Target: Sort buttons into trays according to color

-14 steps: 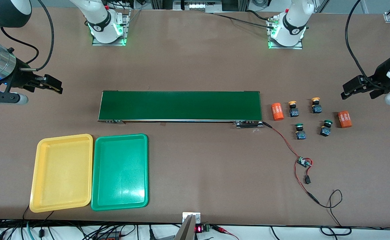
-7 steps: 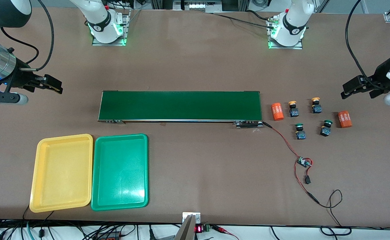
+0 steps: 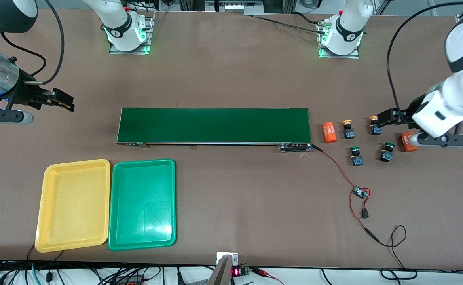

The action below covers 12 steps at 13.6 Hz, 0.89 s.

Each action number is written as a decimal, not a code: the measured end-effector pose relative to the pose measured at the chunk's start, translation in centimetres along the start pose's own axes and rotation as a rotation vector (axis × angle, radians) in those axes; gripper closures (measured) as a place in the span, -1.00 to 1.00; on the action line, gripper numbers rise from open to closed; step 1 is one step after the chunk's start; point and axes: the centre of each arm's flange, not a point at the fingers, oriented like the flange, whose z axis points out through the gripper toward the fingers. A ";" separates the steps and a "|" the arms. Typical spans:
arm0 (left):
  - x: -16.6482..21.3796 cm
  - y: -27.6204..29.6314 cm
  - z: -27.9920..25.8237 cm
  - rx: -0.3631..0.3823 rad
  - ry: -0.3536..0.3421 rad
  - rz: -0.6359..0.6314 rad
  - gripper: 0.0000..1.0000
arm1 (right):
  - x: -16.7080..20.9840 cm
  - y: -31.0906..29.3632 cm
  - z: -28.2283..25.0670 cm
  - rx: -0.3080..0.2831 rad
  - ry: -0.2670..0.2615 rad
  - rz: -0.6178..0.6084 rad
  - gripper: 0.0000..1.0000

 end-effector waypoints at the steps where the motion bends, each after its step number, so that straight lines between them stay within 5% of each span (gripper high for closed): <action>1: 0.4 -0.1 0.9 0.000 -0.016 -0.001 -1.00 | 0.0 0.0 0.0 0.000 0.000 0.000 -1.00; 12: 3.2 0.8 12.9 0.010 -0.183 0.011 -1.00 | 0.1 0.0 0.2 0.000 -0.003 -0.001 -1.00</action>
